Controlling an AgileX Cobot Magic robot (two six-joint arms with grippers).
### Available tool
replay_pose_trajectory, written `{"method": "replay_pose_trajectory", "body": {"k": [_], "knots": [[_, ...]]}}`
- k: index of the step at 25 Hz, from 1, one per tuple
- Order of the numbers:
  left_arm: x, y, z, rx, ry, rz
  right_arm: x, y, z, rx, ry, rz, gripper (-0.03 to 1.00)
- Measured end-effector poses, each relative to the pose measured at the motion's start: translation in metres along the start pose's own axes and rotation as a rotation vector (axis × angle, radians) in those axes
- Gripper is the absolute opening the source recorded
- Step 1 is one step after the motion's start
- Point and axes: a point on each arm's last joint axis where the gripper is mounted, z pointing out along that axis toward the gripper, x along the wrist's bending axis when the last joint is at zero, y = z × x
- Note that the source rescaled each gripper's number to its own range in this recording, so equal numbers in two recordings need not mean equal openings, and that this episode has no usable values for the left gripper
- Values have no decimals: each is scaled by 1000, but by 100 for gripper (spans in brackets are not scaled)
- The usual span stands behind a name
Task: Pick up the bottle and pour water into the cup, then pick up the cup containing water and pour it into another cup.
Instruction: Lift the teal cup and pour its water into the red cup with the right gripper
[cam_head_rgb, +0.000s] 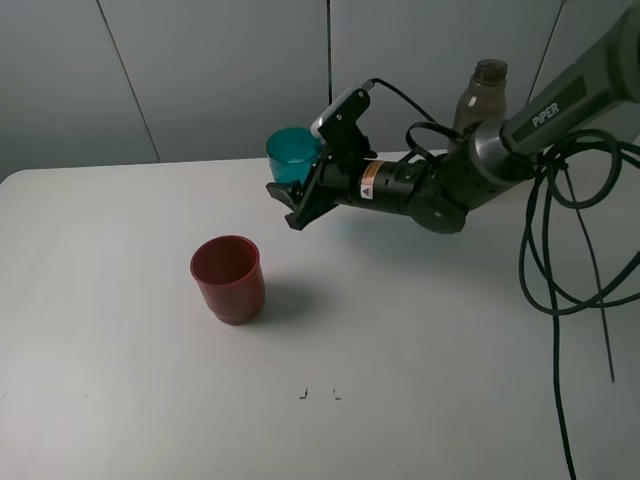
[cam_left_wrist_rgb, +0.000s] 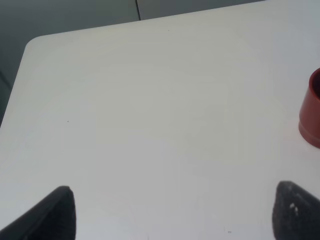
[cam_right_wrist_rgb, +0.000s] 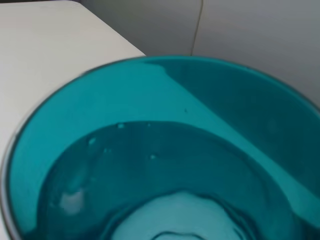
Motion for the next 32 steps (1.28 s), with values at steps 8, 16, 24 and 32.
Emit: {"method": "replay_pose_trajectory", "body": {"k": [8, 16, 24, 32], "knots": [[0, 0, 0, 0, 0, -7, 6, 15, 11, -13, 37, -77, 6], [0, 0, 0, 0, 0, -7, 11, 17, 12, -12, 101, -167, 6], [0, 0, 0, 0, 0, -7, 14, 16, 12, -15, 145, -334, 6], [0, 0, 0, 0, 0, -7, 16, 17, 13, -21, 152, -361, 6]]}}
